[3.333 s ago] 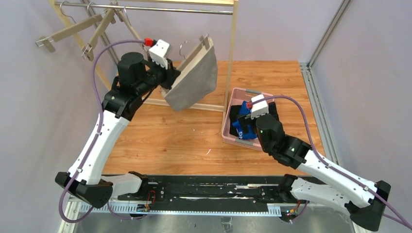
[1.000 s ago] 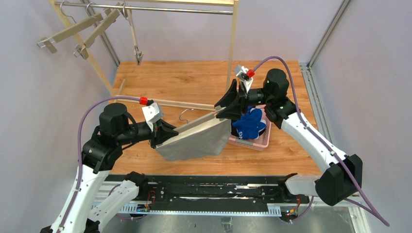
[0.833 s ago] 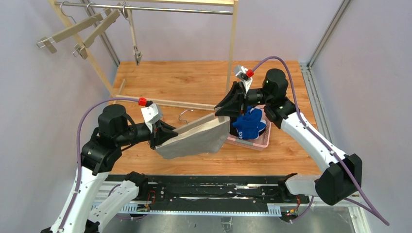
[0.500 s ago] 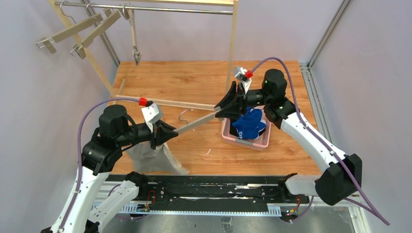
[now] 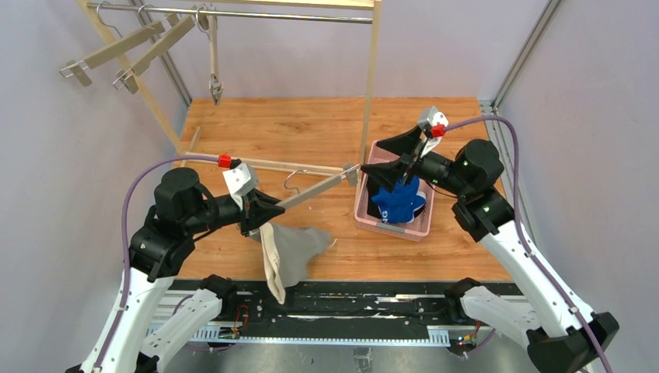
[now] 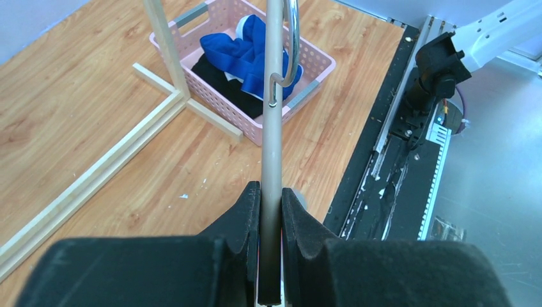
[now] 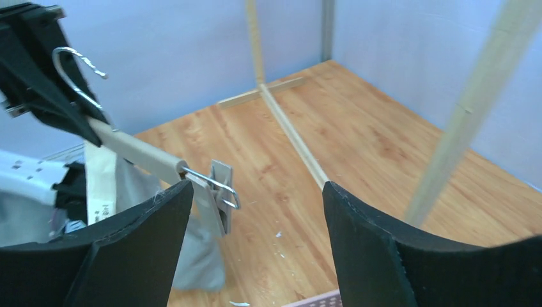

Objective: Remove the underwear clipped to the hanger

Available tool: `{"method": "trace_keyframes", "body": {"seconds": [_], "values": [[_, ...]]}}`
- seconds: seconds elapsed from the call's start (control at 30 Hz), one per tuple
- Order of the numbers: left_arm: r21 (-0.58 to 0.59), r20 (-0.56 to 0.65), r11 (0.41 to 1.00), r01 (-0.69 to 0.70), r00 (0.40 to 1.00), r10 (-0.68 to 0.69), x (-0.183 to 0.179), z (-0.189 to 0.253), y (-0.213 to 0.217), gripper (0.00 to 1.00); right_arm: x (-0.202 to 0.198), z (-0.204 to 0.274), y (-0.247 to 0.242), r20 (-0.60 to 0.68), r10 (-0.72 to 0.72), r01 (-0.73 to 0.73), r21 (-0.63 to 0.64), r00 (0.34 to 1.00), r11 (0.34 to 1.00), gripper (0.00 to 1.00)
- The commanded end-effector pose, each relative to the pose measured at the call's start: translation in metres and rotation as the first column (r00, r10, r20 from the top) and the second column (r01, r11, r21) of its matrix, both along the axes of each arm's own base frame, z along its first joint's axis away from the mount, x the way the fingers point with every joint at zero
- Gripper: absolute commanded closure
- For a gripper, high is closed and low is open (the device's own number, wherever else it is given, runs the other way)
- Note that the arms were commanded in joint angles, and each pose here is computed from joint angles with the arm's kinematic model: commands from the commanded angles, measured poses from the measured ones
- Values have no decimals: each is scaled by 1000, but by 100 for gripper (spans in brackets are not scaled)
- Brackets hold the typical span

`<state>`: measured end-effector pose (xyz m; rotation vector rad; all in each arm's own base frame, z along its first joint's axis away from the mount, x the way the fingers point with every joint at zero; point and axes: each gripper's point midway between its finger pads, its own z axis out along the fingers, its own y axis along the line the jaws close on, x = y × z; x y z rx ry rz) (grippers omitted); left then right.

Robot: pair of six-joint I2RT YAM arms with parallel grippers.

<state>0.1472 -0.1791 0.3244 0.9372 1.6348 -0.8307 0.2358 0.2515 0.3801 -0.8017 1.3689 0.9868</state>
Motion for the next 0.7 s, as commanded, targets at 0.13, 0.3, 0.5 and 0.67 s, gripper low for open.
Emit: {"method": "trace_keyframes", "body": {"seconds": [0.13,0.3,0.5,0.67], "values": [[-79,126,995,-60,990,70,10,39,3,100,10,-23,-21,-97,-191,197,61,977,979,25],[-232,182,971,-63,977,107,14,64,-2,100,4,-33,-11,-134,-120,141,158,984,977,26],[-417,198,909,2,976,89,16,83,-14,100,-10,-19,9,-78,31,-11,237,996,972,23],[-490,145,871,28,988,50,28,78,-27,100,-27,17,40,43,188,-192,313,981,930,22]]}}
